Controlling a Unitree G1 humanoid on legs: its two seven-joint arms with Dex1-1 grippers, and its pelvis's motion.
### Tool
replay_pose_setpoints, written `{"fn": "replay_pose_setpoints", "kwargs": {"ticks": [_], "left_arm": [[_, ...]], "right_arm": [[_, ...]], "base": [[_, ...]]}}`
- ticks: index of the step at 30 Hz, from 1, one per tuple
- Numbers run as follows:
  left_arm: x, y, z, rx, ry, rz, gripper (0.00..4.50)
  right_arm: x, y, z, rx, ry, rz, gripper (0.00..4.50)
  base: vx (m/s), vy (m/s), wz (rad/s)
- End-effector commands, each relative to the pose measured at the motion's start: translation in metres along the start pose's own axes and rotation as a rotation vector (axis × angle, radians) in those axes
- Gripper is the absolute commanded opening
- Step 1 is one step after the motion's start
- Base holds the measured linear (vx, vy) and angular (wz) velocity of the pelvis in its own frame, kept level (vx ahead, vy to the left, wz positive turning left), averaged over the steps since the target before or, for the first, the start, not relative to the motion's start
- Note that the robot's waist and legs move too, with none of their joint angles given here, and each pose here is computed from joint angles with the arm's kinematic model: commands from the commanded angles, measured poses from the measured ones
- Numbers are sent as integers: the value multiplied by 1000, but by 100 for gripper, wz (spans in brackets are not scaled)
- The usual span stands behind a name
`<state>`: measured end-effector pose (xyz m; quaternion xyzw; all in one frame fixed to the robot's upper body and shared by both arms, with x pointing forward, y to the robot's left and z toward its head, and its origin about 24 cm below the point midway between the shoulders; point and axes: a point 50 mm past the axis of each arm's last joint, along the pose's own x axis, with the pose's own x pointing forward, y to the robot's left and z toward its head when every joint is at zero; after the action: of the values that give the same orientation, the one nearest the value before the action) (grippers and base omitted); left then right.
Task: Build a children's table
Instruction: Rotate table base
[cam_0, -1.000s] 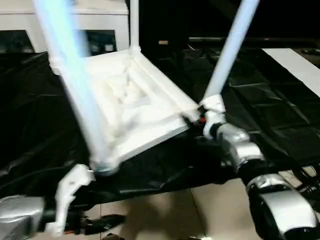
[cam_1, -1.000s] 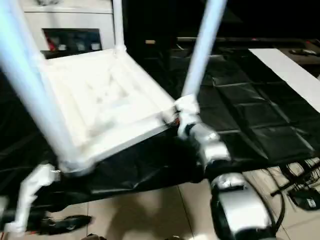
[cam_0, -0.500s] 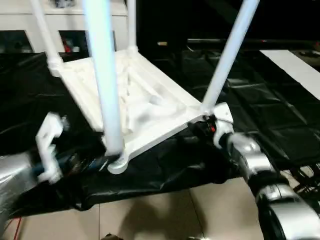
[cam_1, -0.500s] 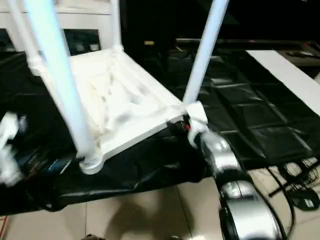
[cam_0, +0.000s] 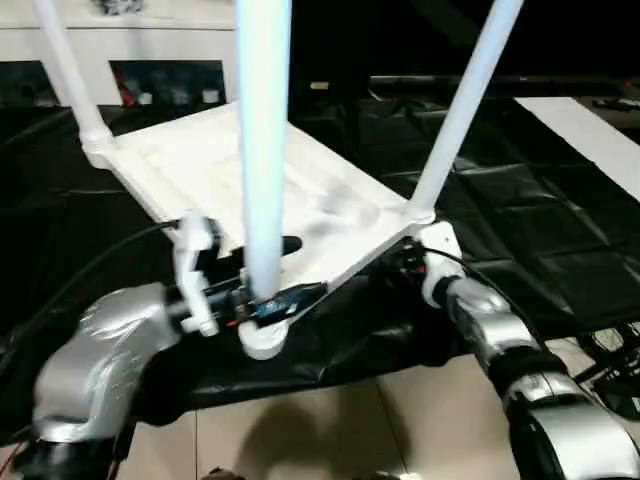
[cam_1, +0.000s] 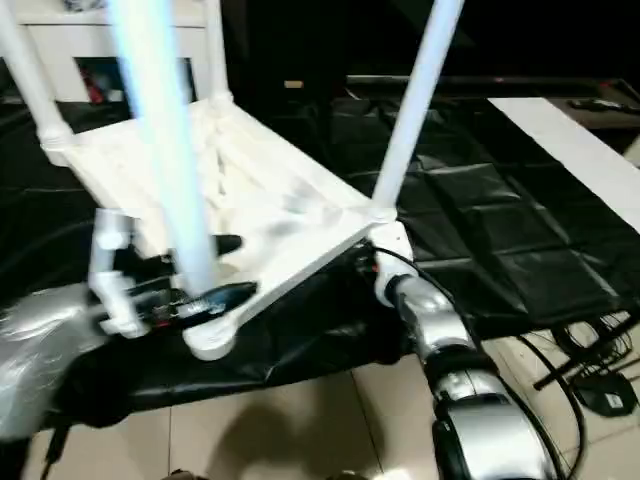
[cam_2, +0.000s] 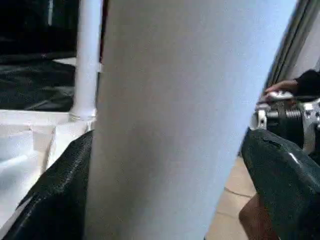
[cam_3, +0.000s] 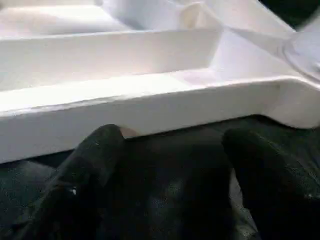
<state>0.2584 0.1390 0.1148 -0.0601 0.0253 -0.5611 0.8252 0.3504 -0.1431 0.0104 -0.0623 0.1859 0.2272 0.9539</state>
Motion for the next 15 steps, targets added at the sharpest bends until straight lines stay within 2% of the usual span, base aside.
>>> {"fn": "replay_pose_setpoints", "kwargs": {"ticks": [1,6,10,11,12,15], "left_arm": [[14,-4,-2,18,19,-69,450],[26,-7,1,28,18,-123,450],[57,-19,7,51,-21,-257,450],[57,-19,7,51,-21,-257,450],[71,-23,8,62,-31,-292,450],[76,-24,8,70,-33,-299,450]], "right_arm": [[5,8,6,-34,4,35,371],[10,16,12,-37,-10,59,371],[17,34,18,-36,-32,136,371],[17,34,18,-36,-32,136,371],[18,39,18,-42,-33,152,371],[19,40,19,-43,-34,154,371]], "base": [[0,0,0],[0,0,0],[0,0,0],[0,0,0],[0,0,0],[0,0,0]]}}
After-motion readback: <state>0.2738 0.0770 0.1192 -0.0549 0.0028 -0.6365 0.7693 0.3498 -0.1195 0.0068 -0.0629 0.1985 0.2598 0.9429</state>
